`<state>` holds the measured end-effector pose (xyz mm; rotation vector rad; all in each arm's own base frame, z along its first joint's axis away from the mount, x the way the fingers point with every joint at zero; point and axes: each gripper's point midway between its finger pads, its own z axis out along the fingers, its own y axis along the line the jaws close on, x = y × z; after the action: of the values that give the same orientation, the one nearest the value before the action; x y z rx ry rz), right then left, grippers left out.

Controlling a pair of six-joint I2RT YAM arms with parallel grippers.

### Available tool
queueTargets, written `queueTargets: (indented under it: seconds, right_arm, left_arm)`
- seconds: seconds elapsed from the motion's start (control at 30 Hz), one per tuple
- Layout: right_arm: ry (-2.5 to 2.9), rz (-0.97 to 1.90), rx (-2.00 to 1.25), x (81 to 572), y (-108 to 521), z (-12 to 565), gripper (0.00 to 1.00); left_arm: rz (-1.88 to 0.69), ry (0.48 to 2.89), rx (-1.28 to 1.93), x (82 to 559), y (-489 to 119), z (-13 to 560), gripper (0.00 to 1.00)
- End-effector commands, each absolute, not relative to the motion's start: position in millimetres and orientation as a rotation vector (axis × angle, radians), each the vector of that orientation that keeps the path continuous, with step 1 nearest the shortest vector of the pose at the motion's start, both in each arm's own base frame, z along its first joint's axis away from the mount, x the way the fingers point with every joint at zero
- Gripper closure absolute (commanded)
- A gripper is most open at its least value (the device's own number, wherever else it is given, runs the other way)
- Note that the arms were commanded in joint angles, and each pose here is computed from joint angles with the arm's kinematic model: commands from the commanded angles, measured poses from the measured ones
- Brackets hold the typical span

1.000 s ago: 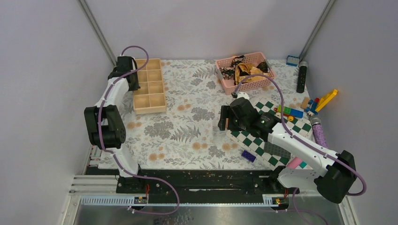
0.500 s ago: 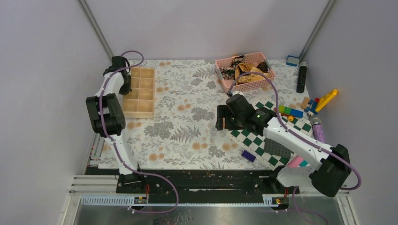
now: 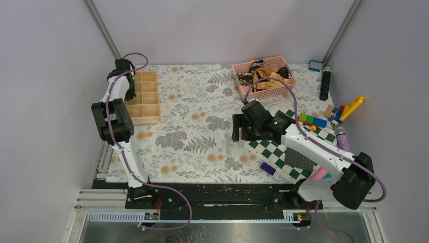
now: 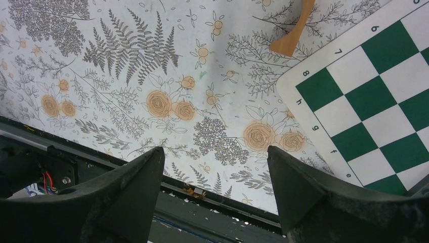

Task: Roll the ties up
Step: Place the storage box at the corner of the board.

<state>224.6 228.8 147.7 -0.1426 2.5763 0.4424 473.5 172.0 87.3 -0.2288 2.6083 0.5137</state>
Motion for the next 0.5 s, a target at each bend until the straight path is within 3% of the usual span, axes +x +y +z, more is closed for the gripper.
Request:
queueTargets:
  seconds: [0.0, 0.07, 0.3, 0.47]
  right_arm:
    - [2.552, 0.468, -0.177, 229.1, 235.6, 162.8, 0.18]
    - [2.553, 0.455, -0.180, 230.0, 234.6, 162.6, 0.18]
    - [2.539, 0.387, -0.197, 235.7, 227.3, 167.5, 0.15]
    - [2.465, 0.304, -0.131, 255.7, 216.9, 187.4, 0.11]
  left_arm:
    - [0.623, 2.564, -0.310, 476.0, 199.1, 100.1, 0.82]
    - [0.611, 2.552, -0.325, 477.5, 200.2, 103.1, 0.73]
    - [0.581, 2.538, -0.365, 477.6, 198.0, 105.4, 0.63]
    - [0.422, 2.427, -0.509, 479.2, 177.6, 139.0, 0.56]
